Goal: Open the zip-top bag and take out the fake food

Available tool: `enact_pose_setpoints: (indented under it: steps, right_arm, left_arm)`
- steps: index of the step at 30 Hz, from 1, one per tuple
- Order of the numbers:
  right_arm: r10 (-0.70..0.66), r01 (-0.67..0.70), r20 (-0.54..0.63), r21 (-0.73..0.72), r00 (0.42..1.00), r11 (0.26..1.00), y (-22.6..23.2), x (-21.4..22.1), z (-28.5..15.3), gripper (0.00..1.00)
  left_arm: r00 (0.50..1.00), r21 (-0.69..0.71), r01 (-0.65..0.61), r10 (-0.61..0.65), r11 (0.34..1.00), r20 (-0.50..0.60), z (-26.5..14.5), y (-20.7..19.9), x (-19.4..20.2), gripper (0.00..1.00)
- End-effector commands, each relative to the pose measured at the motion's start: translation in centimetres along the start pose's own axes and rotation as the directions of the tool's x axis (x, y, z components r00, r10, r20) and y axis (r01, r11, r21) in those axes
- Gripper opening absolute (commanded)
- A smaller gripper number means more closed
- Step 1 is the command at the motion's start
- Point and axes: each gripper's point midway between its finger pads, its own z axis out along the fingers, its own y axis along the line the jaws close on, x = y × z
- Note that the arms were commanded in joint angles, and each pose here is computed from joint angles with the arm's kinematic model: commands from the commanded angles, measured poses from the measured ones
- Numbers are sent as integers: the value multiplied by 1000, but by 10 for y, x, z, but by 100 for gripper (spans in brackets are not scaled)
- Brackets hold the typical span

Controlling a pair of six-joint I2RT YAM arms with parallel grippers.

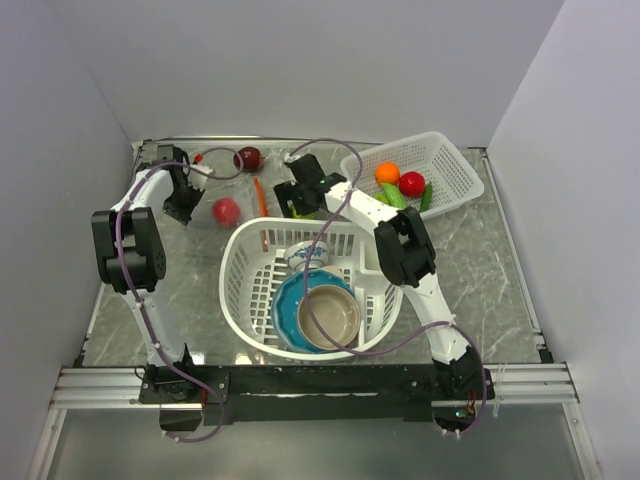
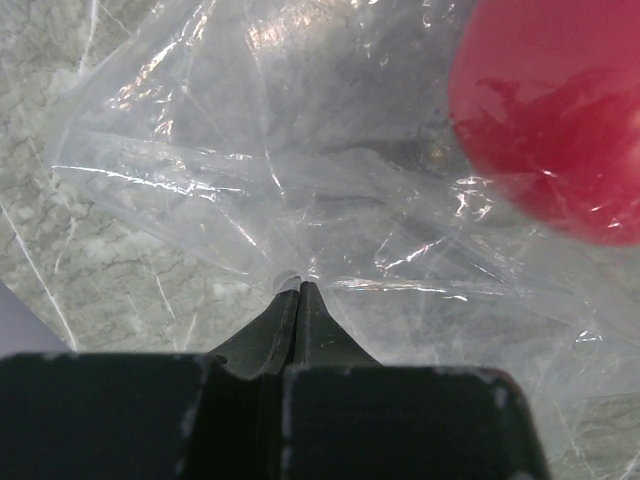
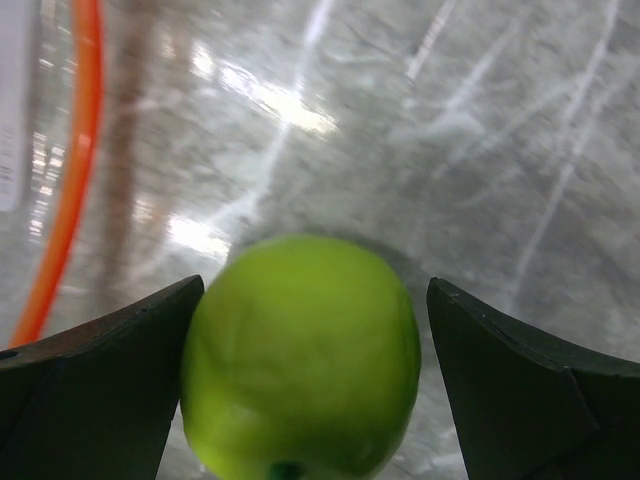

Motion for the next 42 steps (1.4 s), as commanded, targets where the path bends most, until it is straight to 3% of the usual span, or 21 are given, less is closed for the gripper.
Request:
enact_pose_setpoints:
  steps: [1, 2, 4, 5, 6, 8, 9, 12, 16, 18, 20, 21, 24, 25, 27, 28, 29, 32, 36, 38, 42]
  right_arm:
    - [-15, 14, 16, 65, 1000, 998, -16, -14, -22, 100]
    - [-16, 15, 24, 64, 1000, 998, -16, -15, -23, 100]
    - [-13, 10, 37, 59, 999, 998, -15, -17, -23, 97]
    - [-8, 5, 48, 61, 999, 998, -16, -21, -24, 89]
    - [-5, 2, 55, 63, 998, 998, -17, -22, -25, 82]
    - [4, -11, 91, 71, 996, 997, -19, -32, -32, 60]
    - [10, -17, 102, 71, 995, 997, -21, -35, -35, 55]
    - [29, -38, 164, 52, 986, 998, -20, -51, -53, 52]
    - [49, -66, 256, 57, 965, 996, -25, -80, -85, 42]
    - [74, -99, 322, 64, 944, 993, -37, -99, -108, 37]
    - [128, -163, 397, 54, 909, 985, -55, -116, -136, 32]
    - [152, -197, 427, 64, 891, 978, -66, -122, -147, 30]
    - [273, -371, 543, 78, 794, 925, -120, -129, -189, 20]
    - [299, -410, 532, 103, 793, 906, -134, -106, -183, 13]
    - [337, -503, 650, 82, 681, 860, -167, -114, -223, 7]
    - [349, -538, 636, 124, 688, 834, -180, -89, -216, 3]
    - [342, -556, 698, 97, 629, 825, -186, -98, -239, 2]
    - [322, -609, 740, 148, 591, 780, -208, -77, -250, 2]
    - [303, -618, 744, 183, 595, 764, -218, -65, -251, 5]
    - [300, -619, 743, 190, 598, 762, -219, -63, -250, 42]
    - [290, -621, 739, 214, 607, 754, -225, -60, -249, 86]
  left_arm:
    - [999, -16, 5, -5, 1000, 44, -8, 4, -18, 1]
    - [999, -21, 13, -12, 1000, 45, -8, 6, -20, 8]
    - [998, -25, 22, -21, 999, 55, -14, 7, -23, 61]
    - [996, -38, 27, -24, 999, 81, -22, 10, -29, 90]
    - [995, -46, 30, -26, 998, 95, -28, 12, -33, 97]
    - [987, -48, 45, -37, 998, 158, -53, 15, -51, 97]
    - [983, -48, 53, -44, 997, 180, -63, 17, -58, 97]
    - [953, -23, 72, -62, 997, 295, -110, 21, -95, 97]
    - [867, -12, 84, -67, 996, 494, -182, 26, -159, 97]
    - [826, -19, 53, -33, 998, 563, -187, 19, -189, 97]
    - [797, -31, 9, 12, 999, 605, -179, 9, -208, 97]
    - [749, -54, -24, 53, 998, 661, -179, -1, -230, 97]
    - [699, -84, -257, 246, 963, 672, -135, -39, -251, 97]
    - [678, -94, -291, 275, 952, 682, -131, -43, -260, 97]
    - [690, -45, -335, 277, 941, 669, -86, -55, -269, 97]
    - [656, -59, -328, 272, 943, 704, -92, -52, -286, 97]
    - [677, -34, -318, 252, 947, 692, -60, -52, -288, 99]
    - [653, -38, -281, 220, 959, 725, -36, -50, -301, 94]
    - [615, -14, -268, 181, 963, 768, -23, -56, -309, 88]
    - [586, 5, -278, 166, 961, 793, -20, -61, -318, 88]
    - [539, 36, -289, 131, 957, 832, -20, -70, -328, 92]
